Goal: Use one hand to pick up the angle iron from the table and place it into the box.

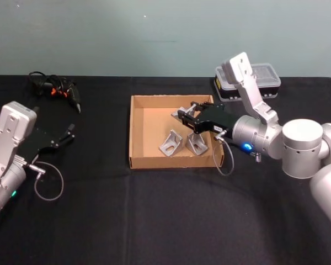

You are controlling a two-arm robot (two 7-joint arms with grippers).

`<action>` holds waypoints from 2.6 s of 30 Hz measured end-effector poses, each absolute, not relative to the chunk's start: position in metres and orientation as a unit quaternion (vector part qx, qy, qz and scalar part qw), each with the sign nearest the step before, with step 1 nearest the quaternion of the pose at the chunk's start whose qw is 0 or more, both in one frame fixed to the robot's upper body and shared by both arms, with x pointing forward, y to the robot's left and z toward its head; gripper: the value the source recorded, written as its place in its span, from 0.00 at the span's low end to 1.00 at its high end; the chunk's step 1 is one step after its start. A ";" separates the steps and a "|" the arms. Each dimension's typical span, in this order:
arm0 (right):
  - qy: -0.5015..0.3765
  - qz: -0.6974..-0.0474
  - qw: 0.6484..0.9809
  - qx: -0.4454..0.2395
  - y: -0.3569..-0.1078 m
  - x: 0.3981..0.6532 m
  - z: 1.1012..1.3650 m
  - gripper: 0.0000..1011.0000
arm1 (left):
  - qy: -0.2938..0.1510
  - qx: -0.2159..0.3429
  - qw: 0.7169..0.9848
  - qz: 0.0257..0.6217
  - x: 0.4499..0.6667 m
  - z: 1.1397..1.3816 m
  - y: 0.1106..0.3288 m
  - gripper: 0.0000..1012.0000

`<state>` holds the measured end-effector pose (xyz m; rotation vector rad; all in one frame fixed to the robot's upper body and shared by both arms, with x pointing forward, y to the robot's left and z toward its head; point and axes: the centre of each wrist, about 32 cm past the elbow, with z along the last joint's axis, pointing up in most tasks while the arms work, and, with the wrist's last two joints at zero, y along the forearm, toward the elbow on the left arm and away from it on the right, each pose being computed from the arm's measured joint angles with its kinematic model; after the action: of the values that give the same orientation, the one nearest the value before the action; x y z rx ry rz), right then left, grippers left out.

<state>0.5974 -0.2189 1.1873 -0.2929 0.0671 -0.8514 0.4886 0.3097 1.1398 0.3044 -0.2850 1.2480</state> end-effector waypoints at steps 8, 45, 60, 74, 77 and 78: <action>0.041 -0.419 0.893 -0.156 -0.214 0.610 1.180 0.45 | -0.132 0.141 0.791 0.580 0.489 1.140 0.310 0.99; 0.008 -0.412 0.894 -0.173 -0.209 0.618 1.175 0.87 | -0.132 0.141 0.791 0.580 0.489 1.140 0.310 0.99; -0.055 -0.432 0.891 -0.129 -0.222 0.585 1.182 0.99 | -0.132 0.141 0.791 0.580 0.489 1.140 0.310 0.99; -0.135 -0.468 0.868 -0.099 -0.249 0.541 1.174 0.99 | -0.132 0.141 0.791 0.580 0.489 1.140 0.310 0.99; -0.141 -0.471 0.865 -0.098 -0.251 0.535 1.170 0.99 | -0.132 0.141 0.791 0.580 0.489 1.140 0.310 0.99; -0.146 -0.473 0.863 -0.098 -0.253 0.533 1.168 0.99 | -0.132 0.141 0.791 0.580 0.489 1.140 0.310 0.99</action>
<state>0.5328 -0.2529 1.1681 -0.2060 -0.3057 -0.9912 0.4886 0.3097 1.1398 0.3045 -0.2851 1.2480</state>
